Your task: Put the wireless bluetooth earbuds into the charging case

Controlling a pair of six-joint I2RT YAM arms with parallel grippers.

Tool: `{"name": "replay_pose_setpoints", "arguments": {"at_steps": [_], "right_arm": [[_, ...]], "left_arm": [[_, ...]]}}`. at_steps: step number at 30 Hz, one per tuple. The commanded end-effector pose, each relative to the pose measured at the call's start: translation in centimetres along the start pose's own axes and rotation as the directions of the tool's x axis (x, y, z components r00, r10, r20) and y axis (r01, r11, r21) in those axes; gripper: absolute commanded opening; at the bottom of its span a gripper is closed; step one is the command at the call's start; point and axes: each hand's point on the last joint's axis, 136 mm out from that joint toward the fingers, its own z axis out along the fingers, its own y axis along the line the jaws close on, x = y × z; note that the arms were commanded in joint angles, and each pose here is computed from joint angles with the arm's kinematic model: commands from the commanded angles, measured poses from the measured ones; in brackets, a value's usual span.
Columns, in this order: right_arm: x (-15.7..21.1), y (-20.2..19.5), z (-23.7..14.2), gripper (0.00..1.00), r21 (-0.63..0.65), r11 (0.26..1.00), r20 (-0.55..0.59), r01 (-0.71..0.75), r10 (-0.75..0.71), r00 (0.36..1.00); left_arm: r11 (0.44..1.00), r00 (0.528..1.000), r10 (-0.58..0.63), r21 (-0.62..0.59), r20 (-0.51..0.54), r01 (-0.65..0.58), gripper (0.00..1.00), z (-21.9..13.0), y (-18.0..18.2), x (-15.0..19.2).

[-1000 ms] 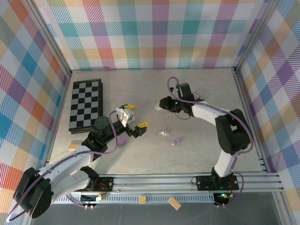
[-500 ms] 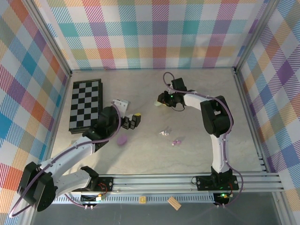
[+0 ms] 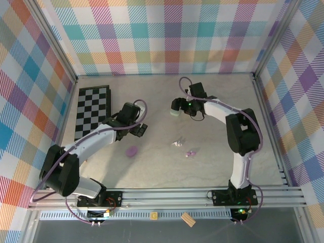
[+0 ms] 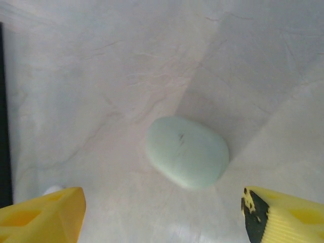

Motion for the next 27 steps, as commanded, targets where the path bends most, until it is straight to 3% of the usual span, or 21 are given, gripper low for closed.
{"name": "replay_pose_setpoints", "arguments": {"at_steps": [1,9,13,16,19,26,27], "right_arm": [[0.7,0.4,-2.8,0.82,-0.012,0.999,0.016,0.036,-0.036,0.999],[3.1,-0.2,-5.6,0.82,0.001,0.999,0.031,0.041,-0.041,0.999],[3.7,-0.6,-5.9,0.82,0.008,0.999,0.027,0.038,-0.038,0.999],[4.4,-1.0,-5.9,0.82,0.01,1.0,0.023,0.026,-0.026,0.999],[4.9,-1.4,-5.9,0.82,0.019,1.0,0.022,0.019,-0.019,1.0],[5.2,-1.4,-6.4,0.82,0.023,0.999,0.021,0.038,-0.038,0.999],[5.1,-1.5,-6.5,0.82,0.025,0.999,0.021,0.039,-0.039,0.999]], "left_arm": [[0.993,0.986,0.114,-0.007,-0.123,-0.116,1.0,1.2,0.8,1.3],[0.967,0.946,0.205,0.203,-0.252,-0.155,0.98,4.4,-2.1,2.3],[0.948,0.937,0.218,0.288,-0.273,-0.137,0.87,5.7,-2.9,2.7],[0.94,0.927,0.229,0.315,-0.297,-0.131,0.83,6.4,-3.0,3.2],[0.935,0.923,0.234,0.332,-0.306,-0.127,0.68,6.8,-3.3,3.5],[0.938,0.919,0.237,0.321,-0.316,-0.132,0.66,8.6,-3.6,4.4],[0.938,0.919,0.237,0.322,-0.315,-0.131,0.6,8.7,-3.7,4.4]]}}
